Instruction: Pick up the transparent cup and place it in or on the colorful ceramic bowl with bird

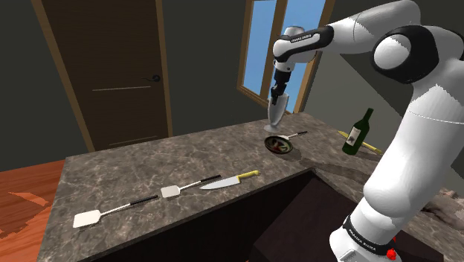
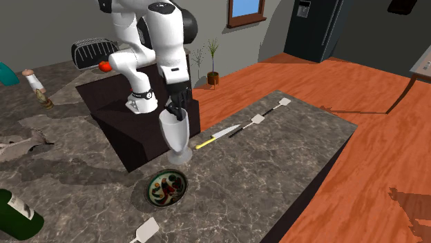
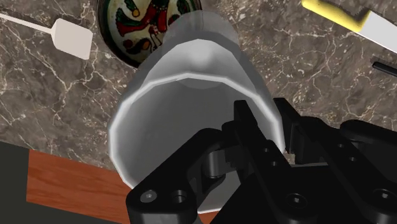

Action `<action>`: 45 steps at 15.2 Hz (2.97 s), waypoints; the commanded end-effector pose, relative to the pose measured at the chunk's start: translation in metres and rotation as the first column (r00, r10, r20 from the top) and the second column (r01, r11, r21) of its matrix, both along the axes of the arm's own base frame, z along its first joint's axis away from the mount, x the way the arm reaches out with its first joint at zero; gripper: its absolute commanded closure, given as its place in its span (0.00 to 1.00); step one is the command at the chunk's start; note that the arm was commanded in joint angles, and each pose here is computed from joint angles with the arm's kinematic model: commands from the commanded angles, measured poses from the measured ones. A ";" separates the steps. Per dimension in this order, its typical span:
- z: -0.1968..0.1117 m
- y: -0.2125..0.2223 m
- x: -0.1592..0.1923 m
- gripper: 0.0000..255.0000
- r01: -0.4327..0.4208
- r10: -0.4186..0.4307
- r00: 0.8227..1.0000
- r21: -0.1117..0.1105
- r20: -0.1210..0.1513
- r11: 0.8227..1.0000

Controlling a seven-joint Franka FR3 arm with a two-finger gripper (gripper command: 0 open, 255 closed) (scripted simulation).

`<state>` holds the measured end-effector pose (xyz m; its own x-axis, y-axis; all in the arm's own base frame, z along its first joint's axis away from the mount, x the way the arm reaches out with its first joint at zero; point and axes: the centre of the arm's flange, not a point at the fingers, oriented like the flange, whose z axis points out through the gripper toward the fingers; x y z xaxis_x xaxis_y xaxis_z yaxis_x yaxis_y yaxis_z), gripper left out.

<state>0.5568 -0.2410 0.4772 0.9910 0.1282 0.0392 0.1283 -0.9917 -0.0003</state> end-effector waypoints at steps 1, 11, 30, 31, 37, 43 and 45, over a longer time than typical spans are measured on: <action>0.007 -0.024 -0.008 1.00 -0.002 0.002 1.000 0.000 0.001 1.000; -0.006 -0.084 -0.027 1.00 -0.002 0.002 1.000 0.000 0.001 1.000; -0.106 -0.084 -0.027 1.00 -0.002 0.002 1.000 0.000 0.001 1.000; -0.111 -0.084 -0.027 1.00 -0.002 0.002 1.000 0.000 0.001 1.000; -0.128 -0.084 -0.027 1.00 -0.002 0.002 1.000 0.000 0.001 1.000; -0.128 -0.084 -0.027 0.00 -0.002 0.002 1.000 0.000 0.001 1.000; -0.128 -0.084 -0.027 0.00 -0.002 0.002 1.000 0.000 0.001 1.000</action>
